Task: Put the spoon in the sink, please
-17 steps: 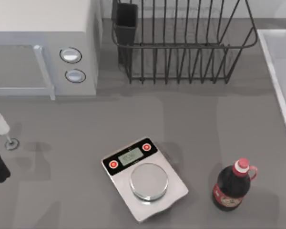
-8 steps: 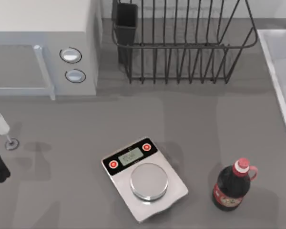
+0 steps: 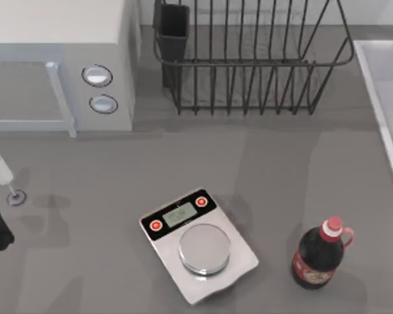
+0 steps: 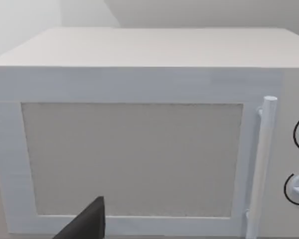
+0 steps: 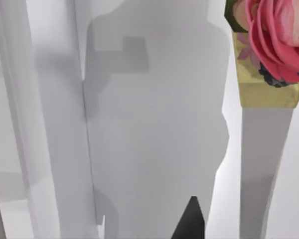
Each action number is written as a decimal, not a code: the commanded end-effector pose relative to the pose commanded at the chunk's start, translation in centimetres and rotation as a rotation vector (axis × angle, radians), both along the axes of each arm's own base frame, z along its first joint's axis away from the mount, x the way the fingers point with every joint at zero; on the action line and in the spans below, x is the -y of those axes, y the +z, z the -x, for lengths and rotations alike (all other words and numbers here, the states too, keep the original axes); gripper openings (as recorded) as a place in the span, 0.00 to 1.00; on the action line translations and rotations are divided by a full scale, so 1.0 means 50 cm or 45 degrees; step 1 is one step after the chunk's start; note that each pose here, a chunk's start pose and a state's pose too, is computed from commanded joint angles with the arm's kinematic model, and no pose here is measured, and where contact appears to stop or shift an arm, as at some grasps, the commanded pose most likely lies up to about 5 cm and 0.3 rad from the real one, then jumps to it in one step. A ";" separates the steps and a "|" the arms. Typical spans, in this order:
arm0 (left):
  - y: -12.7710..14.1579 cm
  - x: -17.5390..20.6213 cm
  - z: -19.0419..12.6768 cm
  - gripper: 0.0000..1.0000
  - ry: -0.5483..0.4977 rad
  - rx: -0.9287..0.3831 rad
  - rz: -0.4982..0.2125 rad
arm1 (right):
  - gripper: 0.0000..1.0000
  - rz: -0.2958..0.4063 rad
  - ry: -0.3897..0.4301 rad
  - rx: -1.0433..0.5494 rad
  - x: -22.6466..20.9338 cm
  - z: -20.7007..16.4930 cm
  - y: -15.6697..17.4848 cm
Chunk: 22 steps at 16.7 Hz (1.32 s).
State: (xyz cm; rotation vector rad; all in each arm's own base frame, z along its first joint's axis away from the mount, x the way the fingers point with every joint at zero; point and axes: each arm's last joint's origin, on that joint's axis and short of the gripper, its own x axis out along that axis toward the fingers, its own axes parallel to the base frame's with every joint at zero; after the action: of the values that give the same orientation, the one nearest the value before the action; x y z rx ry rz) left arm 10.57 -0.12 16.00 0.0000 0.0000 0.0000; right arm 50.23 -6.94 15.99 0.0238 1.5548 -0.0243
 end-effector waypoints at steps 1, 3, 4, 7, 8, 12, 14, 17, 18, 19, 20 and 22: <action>0.000 0.000 0.000 1.00 0.000 0.000 0.000 | 0.00 0.001 0.000 0.006 0.000 0.000 -0.003; 0.000 0.000 0.000 1.00 0.000 0.000 0.000 | 0.00 0.002 0.000 0.009 0.000 0.000 -0.004; 0.000 0.000 0.000 1.00 0.000 0.000 0.000 | 0.00 0.002 0.000 0.009 0.000 0.000 -0.004; 0.000 0.000 0.000 1.00 0.000 0.000 0.000 | 0.15 0.002 0.000 0.009 0.000 0.000 -0.004; 0.000 0.000 0.000 1.00 0.000 0.000 0.000 | 0.23 0.002 0.000 0.009 0.000 0.000 -0.004; 0.000 0.000 0.000 1.00 0.000 0.000 0.000 | 0.53 0.002 0.000 0.009 0.000 0.000 -0.004; 0.000 0.000 0.000 1.00 0.000 0.000 0.000 | 0.68 0.002 0.000 0.009 0.000 0.000 -0.004; 0.000 0.000 0.000 1.00 0.000 0.000 0.000 | 0.90 0.002 0.000 0.009 0.000 0.000 -0.004; 0.000 0.000 0.000 1.00 0.000 0.000 0.000 | 0.98 0.002 0.000 0.009 0.000 0.000 -0.004; 0.000 0.000 0.000 1.00 0.000 0.000 0.000 | 1.00 0.002 0.000 0.009 0.000 0.000 -0.004; 0.000 0.000 0.000 1.00 0.000 0.000 0.000 | 1.00 0.002 0.000 0.009 0.000 0.000 -0.004; 0.000 0.000 0.000 1.00 0.000 0.000 0.000 | 1.00 0.002 0.000 0.009 0.000 0.000 -0.004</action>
State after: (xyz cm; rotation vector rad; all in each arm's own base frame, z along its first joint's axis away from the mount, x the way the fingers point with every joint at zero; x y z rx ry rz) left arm 10.57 -0.12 16.00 0.0000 0.0000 0.0000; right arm 50.21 -6.94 15.78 0.0230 1.5478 -0.0254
